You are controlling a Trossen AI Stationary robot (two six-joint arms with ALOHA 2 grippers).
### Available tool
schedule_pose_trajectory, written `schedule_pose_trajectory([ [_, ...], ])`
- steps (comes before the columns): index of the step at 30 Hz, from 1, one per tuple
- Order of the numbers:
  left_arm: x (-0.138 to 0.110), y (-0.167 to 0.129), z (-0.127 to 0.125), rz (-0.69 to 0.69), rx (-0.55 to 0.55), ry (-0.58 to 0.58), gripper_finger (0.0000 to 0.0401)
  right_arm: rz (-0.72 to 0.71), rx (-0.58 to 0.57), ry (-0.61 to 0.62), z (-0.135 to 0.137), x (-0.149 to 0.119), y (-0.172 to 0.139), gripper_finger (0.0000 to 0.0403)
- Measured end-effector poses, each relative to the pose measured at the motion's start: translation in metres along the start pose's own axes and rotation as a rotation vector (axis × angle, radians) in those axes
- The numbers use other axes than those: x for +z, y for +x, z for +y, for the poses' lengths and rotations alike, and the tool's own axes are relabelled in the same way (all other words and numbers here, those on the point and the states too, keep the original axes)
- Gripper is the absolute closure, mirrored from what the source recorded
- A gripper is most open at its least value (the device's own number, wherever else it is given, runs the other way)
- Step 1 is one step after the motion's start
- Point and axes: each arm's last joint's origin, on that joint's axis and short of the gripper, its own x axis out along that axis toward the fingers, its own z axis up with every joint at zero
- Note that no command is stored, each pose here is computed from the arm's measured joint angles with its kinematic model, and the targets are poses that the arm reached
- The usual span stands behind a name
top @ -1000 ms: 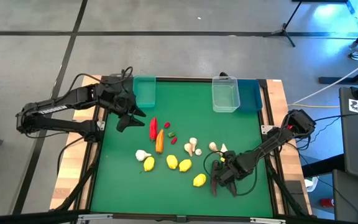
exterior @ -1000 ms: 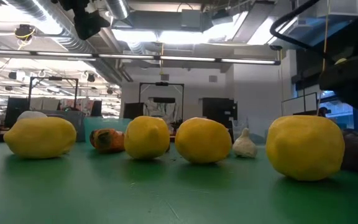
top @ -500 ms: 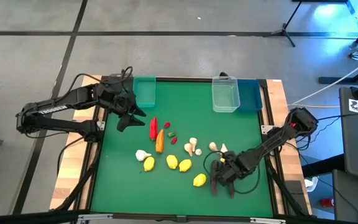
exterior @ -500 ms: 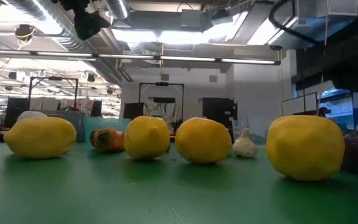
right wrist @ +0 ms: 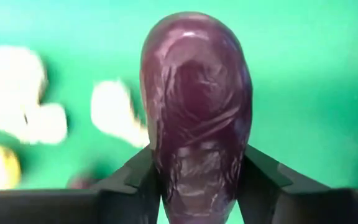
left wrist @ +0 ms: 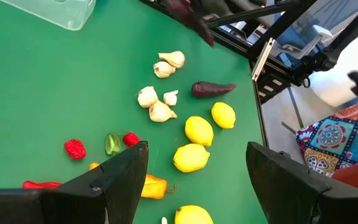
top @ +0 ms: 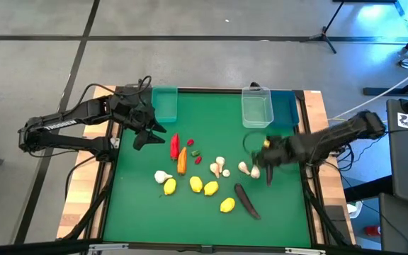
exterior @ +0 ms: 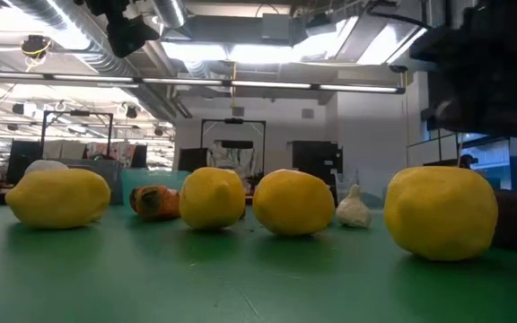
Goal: Sort produce into baskets
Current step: Put the right eggplant into the dark blue bin
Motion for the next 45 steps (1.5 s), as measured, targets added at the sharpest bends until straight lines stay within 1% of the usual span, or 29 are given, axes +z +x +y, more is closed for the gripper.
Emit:
schedule_pose_trajectory([
  [3,0.000,0.000,0.000,0.000,0.000,0.005,0.0134,-0.096,0.019,0.026,-0.011,0.036,-0.010,0.0253],
  [5,0.000,0.000,0.000,0.000,0.000,0.005,0.0134,-0.159,0.027,0.035,-0.018,0.060,-0.015,0.0245],
  [8,0.000,0.000,0.000,-0.001,0.000,0.006,0.0134,-0.233,-0.001,0.065,-0.031,0.096,-0.016,0.0228],
  [11,0.000,0.000,0.000,-0.001,0.000,0.006,0.0134,-0.269,-0.028,0.074,-0.043,0.131,-0.015,0.0225],
  [15,0.000,0.000,0.000,-0.002,0.001,0.006,0.0134,-0.325,-0.005,0.103,-0.061,0.173,-0.013,0.0237],
  [18,0.000,0.000,0.000,-0.002,0.001,0.005,0.0134,-0.350,-0.021,0.133,-0.078,0.198,-0.011,0.0241],
  [20,0.000,0.000,0.000,-0.001,0.002,0.005,0.0134,-0.336,-0.037,0.142,-0.090,0.210,-0.007,0.0239],
  [22,0.000,0.000,0.000,-0.001,0.003,0.005,0.0134,-0.313,-0.069,0.148,-0.100,0.220,-0.002,0.0235],
  [24,0.000,0.000,0.000,-0.003,0.009,0.010,0.0134,-0.296,-0.080,0.163,-0.102,0.224,0.001,0.0233],
  [27,0.000,0.000,0.001,-0.010,0.030,0.014,0.0134,-0.273,-0.093,0.106,-0.098,0.229,0.007,0.0233],
  [29,0.001,0.000,0.001,-0.013,0.043,0.013,0.0134,-0.254,-0.110,0.145,-0.097,0.232,0.013,0.0234],
  [32,0.001,0.000,0.002,-0.018,0.056,0.012,0.0134,-0.267,-0.115,0.222,-0.095,0.240,0.019,0.0234],
  [35,0.001,0.000,0.002,-0.021,0.058,0.006,0.0134,-0.266,-0.172,0.260,-0.095,0.244,0.029,0.0233],
  [37,0.001,0.000,0.002,-0.021,0.058,0.006,0.0134,-0.267,-0.180,0.262,-0.094,0.248,0.034,0.0232],
  [39,0.001,0.000,0.002,-0.021,0.058,0.006,0.0134,-0.272,-0.214,0.266,-0.094,0.251,0.040,0.0232],
  [41,0.001,0.000,0.002,-0.021,0.058,0.006,0.0134,-0.307,-0.233,0.273,-0.093,0.254,0.041,0.0231],
  [45,0.001,0.000,0.002,-0.021,0.058,0.006,0.0134,-0.302,-0.239,0.268,-0.093,0.255,0.044,0.0231],
])
